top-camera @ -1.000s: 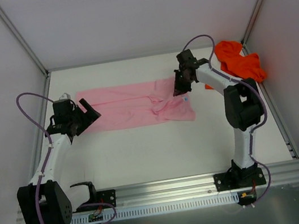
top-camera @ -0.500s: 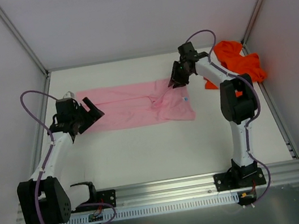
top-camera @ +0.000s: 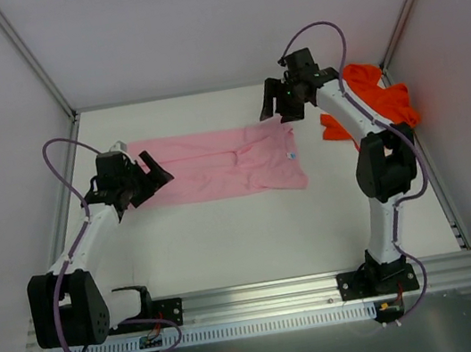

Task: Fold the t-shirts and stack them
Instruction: Fold the other side of the tshirt into a rectangle

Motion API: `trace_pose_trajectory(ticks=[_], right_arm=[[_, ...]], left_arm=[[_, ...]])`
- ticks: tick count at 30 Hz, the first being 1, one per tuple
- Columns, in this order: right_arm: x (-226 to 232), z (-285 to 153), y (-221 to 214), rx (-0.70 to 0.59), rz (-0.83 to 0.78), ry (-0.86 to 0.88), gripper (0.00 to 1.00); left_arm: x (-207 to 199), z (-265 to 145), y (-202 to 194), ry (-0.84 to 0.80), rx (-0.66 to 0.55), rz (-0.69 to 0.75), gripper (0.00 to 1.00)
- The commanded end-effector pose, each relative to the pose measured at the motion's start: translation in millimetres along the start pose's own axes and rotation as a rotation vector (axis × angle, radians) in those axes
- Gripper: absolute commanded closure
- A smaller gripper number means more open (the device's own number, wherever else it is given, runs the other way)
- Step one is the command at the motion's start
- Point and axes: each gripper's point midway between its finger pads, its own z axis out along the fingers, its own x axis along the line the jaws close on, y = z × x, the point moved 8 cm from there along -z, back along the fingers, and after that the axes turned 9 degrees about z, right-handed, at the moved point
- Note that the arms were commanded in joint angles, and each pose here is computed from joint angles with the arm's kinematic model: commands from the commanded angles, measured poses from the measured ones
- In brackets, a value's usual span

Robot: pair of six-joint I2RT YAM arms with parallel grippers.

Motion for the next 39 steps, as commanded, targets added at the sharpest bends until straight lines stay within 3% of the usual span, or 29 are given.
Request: trace_pose_trajectory(ticks=[1,3,6,7,10,24,39], right_arm=[[15.5,-43.5,-13.0,-0.018,-0.124,0.061,0.29],[10.2,-42.0,-37.0,0.012,-0.154,0.028,0.36],[3.4,-30.7,-65.7,0.066,-0.152,0.025,0.6],[2.4,-26.4,-71.3,0.081,-0.141,0.019,0.82],[5.5,-10.1,-87.1,0.131,-0.13,-0.006,0.99],[24.5,63.3,-72.7,0.149,-0.077,-0.007,0.94],[37.9,100.8,-41.6,0.082,-0.093,0.006,0.78]], left_arm=[[-11.4,-1.8,13.3,-0.04,-0.038,0.001,0.18],[-10.0,-3.0,15.4,-0.01,-0.035,0.002,0.18],[-10.0,-4.0,18.5,0.007,-0.031,0.006,0.18],[-9.9,-4.2,19.6,0.012,-0.034,0.007,0.18],[-9.9,-4.9,23.2,0.032,-0.04,0.011,0.18],[-4.4,-10.2,30.8,0.119,-0.037,0.053,0.15],[-11.0,-13.6,61.7,0.152,-0.057,0.152,0.1]])
